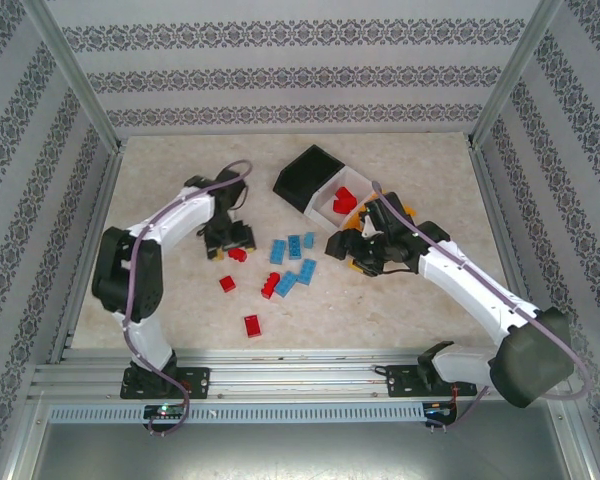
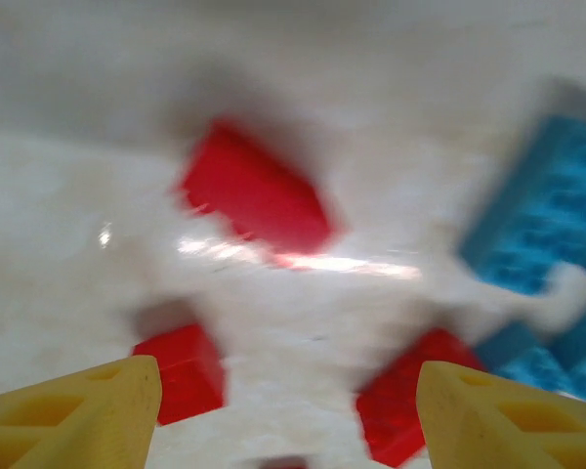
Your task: Sort the legos into containers by color
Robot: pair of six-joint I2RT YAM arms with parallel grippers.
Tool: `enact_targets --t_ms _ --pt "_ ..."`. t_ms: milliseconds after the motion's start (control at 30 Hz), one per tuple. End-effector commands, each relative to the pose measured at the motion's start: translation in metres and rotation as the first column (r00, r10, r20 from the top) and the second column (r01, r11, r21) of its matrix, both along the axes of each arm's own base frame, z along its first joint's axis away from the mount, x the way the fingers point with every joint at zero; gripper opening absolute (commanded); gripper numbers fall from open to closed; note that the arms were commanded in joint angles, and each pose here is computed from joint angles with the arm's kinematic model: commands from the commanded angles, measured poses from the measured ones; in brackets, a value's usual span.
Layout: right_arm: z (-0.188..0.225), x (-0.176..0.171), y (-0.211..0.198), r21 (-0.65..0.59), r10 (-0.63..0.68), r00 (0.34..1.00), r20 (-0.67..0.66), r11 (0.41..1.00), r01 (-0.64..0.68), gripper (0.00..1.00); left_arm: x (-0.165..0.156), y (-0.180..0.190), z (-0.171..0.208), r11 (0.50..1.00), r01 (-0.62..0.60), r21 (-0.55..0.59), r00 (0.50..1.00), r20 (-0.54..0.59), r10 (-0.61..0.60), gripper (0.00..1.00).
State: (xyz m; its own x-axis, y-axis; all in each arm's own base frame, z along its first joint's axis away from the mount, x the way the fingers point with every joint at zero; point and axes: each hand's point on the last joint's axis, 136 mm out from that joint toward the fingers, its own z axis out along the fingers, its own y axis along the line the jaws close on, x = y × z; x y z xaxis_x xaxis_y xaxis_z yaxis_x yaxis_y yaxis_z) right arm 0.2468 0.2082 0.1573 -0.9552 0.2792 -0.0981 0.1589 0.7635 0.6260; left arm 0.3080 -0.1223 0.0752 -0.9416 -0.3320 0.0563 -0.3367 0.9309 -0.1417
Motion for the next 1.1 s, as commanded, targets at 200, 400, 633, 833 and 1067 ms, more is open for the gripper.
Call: enact_targets --t_ms 200,400,633,833,1067 --pt "0.005 0.003 0.009 0.002 0.021 0.999 0.030 1.000 -0.021 0.68 0.033 0.009 -0.014 0.839 -0.485 -0.246 0.855 0.066 0.514 0.69" --pt "0.001 -0.005 0.002 -0.005 0.002 1.000 0.028 1.000 -0.002 0.68 0.057 -0.001 -0.016 0.786 -0.537 -0.307 0.814 0.054 0.578 0.68" --pt "-0.001 -0.007 -0.006 -0.011 -0.022 0.999 0.032 1.000 0.022 0.68 0.061 -0.009 -0.038 0.751 -0.574 -0.326 0.797 -0.013 0.604 0.60" --pt "-0.004 -0.009 -0.013 -0.015 -0.043 0.999 0.026 0.999 0.044 0.68 0.064 -0.013 -0.053 0.743 -0.585 -0.326 0.795 -0.047 0.605 0.47" --pt "-0.007 -0.010 -0.017 -0.020 -0.062 0.998 0.022 0.998 0.062 0.68 0.065 -0.017 -0.060 0.739 -0.584 -0.337 0.797 -0.067 0.600 0.24"
